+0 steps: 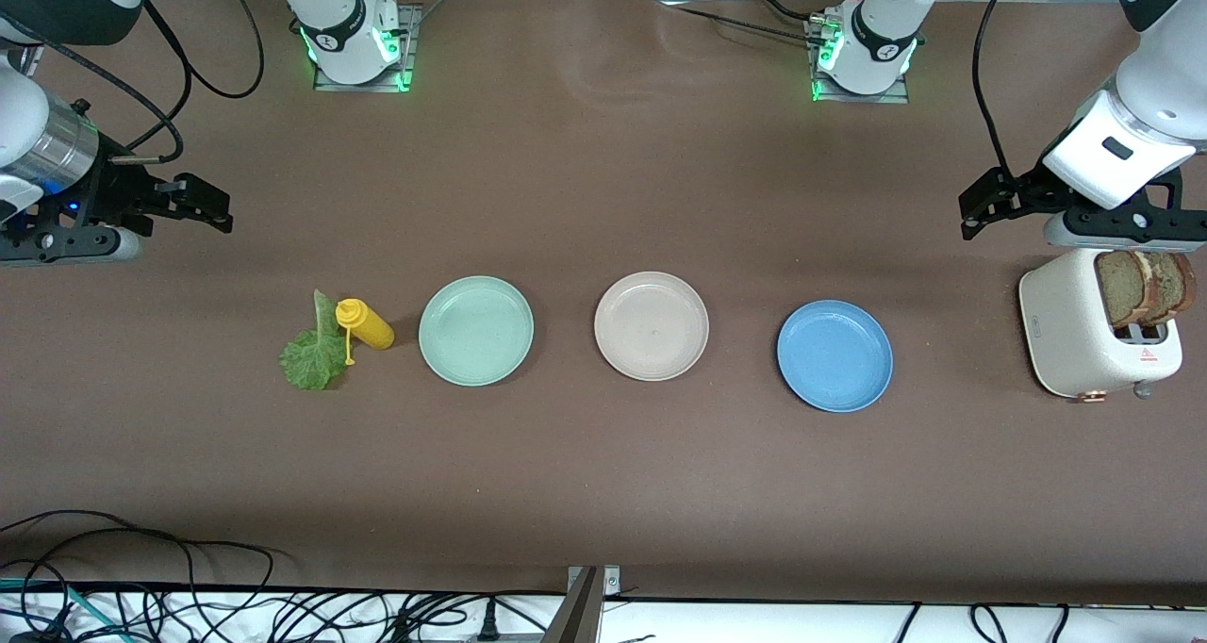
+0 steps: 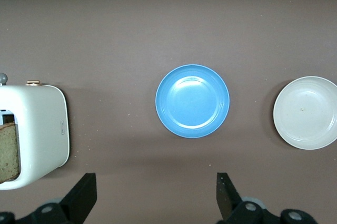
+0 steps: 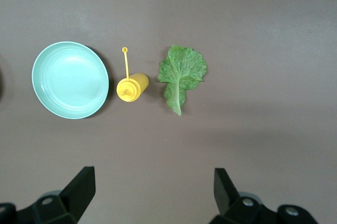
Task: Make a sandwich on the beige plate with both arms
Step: 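Reach the right gripper toward the green lettuce leaf, then grasp the lettuce with the right gripper while the left gripper grips bread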
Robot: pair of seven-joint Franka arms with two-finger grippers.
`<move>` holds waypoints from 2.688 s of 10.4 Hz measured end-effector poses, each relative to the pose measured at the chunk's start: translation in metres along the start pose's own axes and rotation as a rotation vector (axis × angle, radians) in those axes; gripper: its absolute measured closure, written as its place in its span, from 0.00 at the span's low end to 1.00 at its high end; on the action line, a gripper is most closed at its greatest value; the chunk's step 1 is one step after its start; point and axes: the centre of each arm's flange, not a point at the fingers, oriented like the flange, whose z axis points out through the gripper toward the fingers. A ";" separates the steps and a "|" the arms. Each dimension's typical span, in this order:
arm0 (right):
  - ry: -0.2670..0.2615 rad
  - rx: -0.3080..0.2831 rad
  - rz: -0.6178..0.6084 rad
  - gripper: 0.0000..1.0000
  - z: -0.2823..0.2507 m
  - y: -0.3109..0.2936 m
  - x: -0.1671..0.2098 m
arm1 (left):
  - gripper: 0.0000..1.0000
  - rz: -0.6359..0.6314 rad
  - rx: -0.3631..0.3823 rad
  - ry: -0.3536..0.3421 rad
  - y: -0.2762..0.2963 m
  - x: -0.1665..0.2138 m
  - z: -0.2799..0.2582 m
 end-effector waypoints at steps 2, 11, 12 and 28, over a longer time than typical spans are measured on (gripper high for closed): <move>-0.008 0.000 0.000 0.00 0.003 0.000 0.001 | 0.00 0.000 0.000 0.000 0.000 0.000 0.000; -0.152 0.006 0.047 0.00 0.087 0.030 0.028 | 0.00 -0.013 0.001 -0.010 -0.008 0.003 0.006; -0.177 0.008 0.058 0.00 0.103 0.037 0.033 | 0.00 -0.017 0.001 -0.010 -0.010 0.003 0.006; -0.269 0.029 0.100 0.00 0.285 0.068 0.080 | 0.00 -0.065 0.107 -0.242 -0.200 0.018 0.145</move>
